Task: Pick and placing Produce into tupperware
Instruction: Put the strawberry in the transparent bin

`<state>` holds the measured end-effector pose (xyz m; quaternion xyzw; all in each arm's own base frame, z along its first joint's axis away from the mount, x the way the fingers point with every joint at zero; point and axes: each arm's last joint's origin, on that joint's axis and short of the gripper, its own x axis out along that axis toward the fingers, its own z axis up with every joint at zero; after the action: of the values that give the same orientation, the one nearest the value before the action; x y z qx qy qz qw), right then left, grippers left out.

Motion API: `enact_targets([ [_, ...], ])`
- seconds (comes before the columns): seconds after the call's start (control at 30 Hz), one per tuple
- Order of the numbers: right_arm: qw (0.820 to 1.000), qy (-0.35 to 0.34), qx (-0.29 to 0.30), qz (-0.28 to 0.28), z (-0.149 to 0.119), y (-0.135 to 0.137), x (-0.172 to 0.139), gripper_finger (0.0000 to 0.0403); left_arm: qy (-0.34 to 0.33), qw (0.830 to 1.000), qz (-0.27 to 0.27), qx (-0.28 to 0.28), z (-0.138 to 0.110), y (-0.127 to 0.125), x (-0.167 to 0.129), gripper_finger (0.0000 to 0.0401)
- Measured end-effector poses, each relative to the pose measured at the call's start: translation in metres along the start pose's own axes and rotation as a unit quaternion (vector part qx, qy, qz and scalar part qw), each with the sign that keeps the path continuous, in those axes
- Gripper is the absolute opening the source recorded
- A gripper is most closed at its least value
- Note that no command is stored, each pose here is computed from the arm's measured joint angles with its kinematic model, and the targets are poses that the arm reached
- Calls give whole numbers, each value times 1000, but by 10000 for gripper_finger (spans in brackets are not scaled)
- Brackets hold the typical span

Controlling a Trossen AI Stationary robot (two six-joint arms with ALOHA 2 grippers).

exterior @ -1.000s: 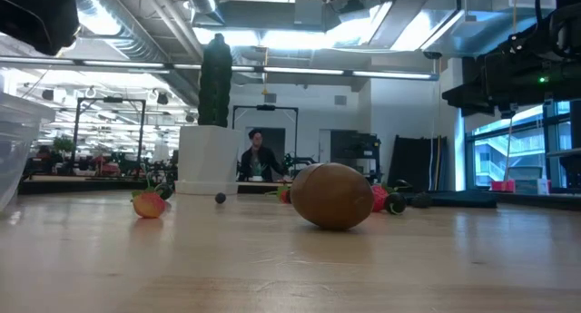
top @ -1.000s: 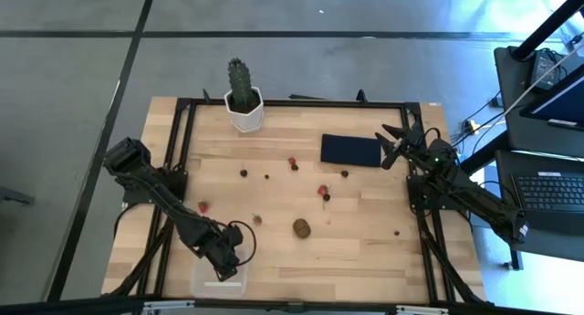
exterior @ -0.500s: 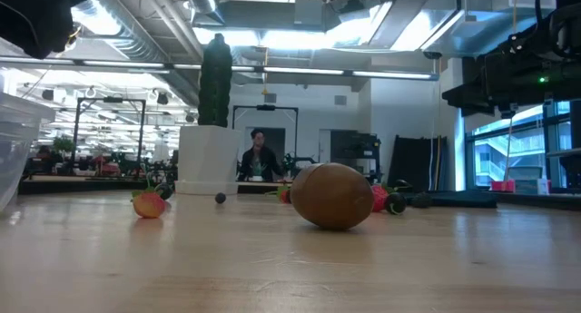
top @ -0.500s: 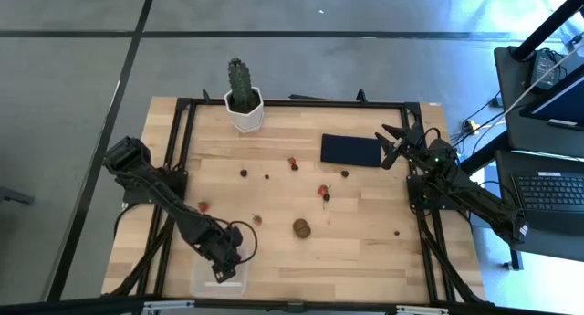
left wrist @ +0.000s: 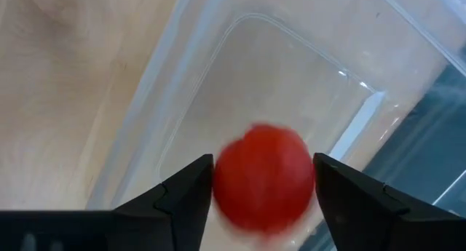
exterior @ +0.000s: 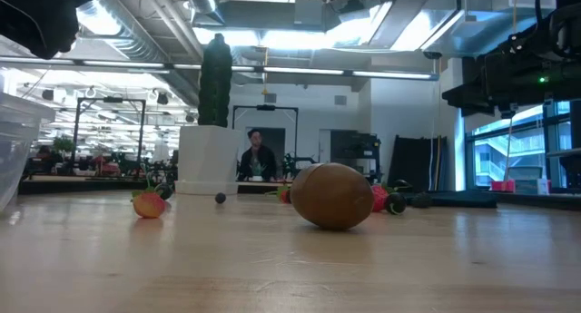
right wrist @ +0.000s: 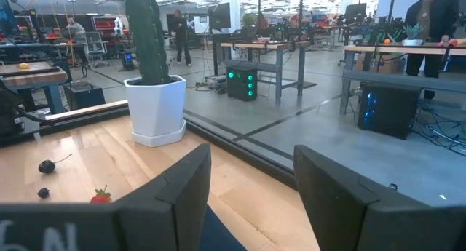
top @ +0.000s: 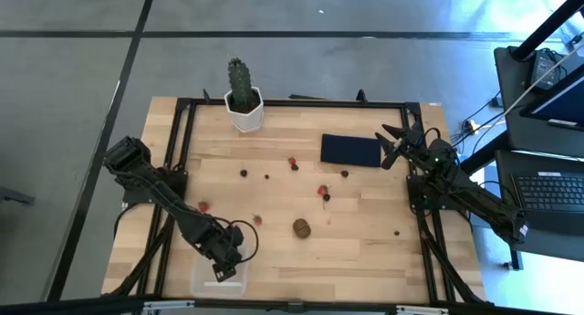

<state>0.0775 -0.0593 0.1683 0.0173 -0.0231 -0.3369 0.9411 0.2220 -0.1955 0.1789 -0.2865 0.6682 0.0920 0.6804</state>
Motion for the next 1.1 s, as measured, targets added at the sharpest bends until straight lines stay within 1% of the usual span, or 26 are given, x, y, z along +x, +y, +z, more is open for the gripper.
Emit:
enact_targets([
  [0.23, 1000, 0, -1, 0, 0, 0, 0, 198, 1, 1000, 0, -1, 1, 0, 0, 272],
  [0.33, 1000, 0, -1, 0, 0, 0, 0, 198, 12, 1000, -8, 15, 2, 0, -1, 281],
  [0.4, 1000, 0, -1, 0, 0, 0, 0, 198, 6, 1000, -14, 23, 2, 1, -6, 283],
  [0.5, 1000, 0, -1, 0, 0, 0, 0, 198, -25, 999, -32, 27, 0, 1, -22, 284],
  [0.6, 1000, 0, -1, 0, 0, 0, 0, 198, -73, 995, -51, 31, -3, 4, -42, 284],
  [0.67, 1000, 0, -1, 0, 0, 0, 0, 198, -105, 993, -50, 24, -5, 9, -55, 284],
  [0.73, 1000, 0, -1, 0, 0, 0, 0, 198, -120, 992, -33, 11, -8, 17, -65, 284],
  [0.83, 1000, 0, -1, 0, 0, 0, 0, 198, -119, 993, 7, -1, -13, 32, -76, 284],
  [0.87, 1000, 0, -1, 0, 0, 0, 0, 198, -115, 993, 27, -18, -14, 38, -78, 284],
  [0.93, 1000, 0, -1, 0, 0, 0, 0, 198, -105, 989, 77, -68, -15, 52, -82, 284],
  [1.03, 1000, 0, -1, 0, 0, 0, 0, 198, -99, 975, 144, -135, -16, 67, -86, 284],
  [1.1, 1000, 0, -1, 0, 0, 0, 0, 198, -96, 968, 168, -161, -16, 74, -85, 284],
])
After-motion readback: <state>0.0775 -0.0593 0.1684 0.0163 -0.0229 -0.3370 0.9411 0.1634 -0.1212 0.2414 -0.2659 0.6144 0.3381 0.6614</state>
